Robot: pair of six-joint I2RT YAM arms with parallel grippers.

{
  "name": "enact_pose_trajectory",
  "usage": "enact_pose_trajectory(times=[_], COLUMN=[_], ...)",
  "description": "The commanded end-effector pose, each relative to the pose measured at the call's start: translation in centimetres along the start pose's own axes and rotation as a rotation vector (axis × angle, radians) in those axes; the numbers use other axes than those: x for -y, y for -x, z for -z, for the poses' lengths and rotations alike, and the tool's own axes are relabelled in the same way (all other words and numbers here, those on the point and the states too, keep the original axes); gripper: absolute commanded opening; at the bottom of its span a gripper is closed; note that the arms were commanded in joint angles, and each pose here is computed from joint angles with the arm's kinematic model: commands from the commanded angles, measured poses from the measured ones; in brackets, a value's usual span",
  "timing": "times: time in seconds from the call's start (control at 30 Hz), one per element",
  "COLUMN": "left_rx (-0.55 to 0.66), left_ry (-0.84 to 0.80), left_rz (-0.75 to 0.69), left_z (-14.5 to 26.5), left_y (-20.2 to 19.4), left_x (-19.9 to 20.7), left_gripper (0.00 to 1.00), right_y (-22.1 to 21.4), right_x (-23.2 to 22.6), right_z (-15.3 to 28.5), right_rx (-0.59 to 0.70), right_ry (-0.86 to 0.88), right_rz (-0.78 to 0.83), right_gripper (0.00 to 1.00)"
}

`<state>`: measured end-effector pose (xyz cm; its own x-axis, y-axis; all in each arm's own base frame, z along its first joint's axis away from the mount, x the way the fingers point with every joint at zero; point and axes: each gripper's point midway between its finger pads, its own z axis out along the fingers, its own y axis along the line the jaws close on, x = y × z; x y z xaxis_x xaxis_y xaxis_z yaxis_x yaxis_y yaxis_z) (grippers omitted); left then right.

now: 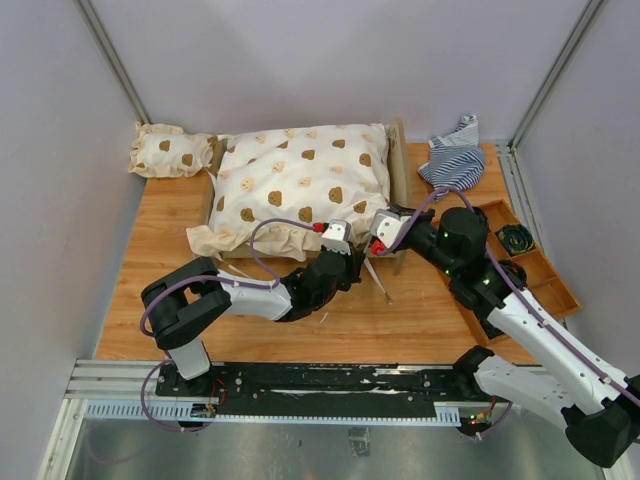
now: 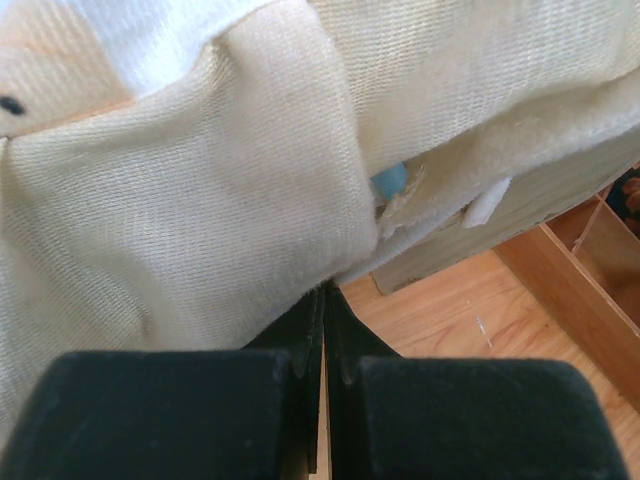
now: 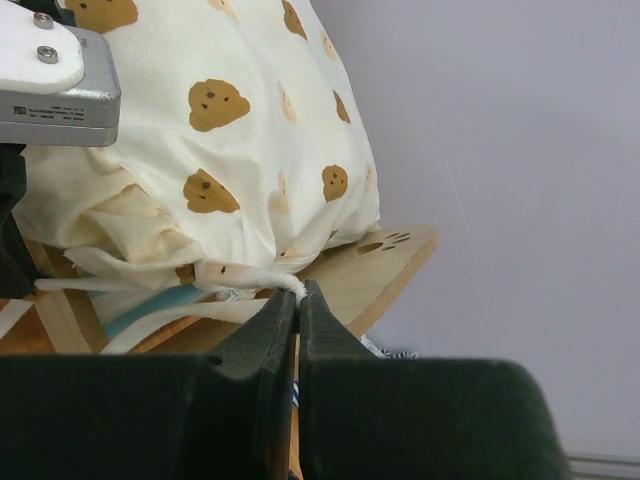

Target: Set up the pet bed

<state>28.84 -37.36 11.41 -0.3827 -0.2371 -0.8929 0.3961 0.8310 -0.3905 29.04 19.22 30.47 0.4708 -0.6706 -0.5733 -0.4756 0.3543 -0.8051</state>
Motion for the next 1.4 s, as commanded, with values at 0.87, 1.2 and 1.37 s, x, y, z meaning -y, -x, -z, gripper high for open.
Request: enact_pose_trajectory(times=[0.87,1.2,1.37], left_rx=[0.030,0.033,0.062], left_ry=[0.118,0.126,0.085], left_rz=[0.096,0.141,0.178], left_z=[-2.0,-2.0,-1.9], left_y=[1.3,1.7,3.5], left_x=[-2.9,-3.6,-2.3], left_gripper=[0.00,0.00,0.00], right_y=[2.7,4.5,3.7], right_x=[2.8,4.1,4.0], right_z=[-1.2,-0.5,-0.7], right_rx=[0.070,0.128,0.100], right_ry=[-0.017,-0.048,-0.064], right_rz=[0.357,0.492,0.518], right_gripper=[0.00,0.00,0.00])
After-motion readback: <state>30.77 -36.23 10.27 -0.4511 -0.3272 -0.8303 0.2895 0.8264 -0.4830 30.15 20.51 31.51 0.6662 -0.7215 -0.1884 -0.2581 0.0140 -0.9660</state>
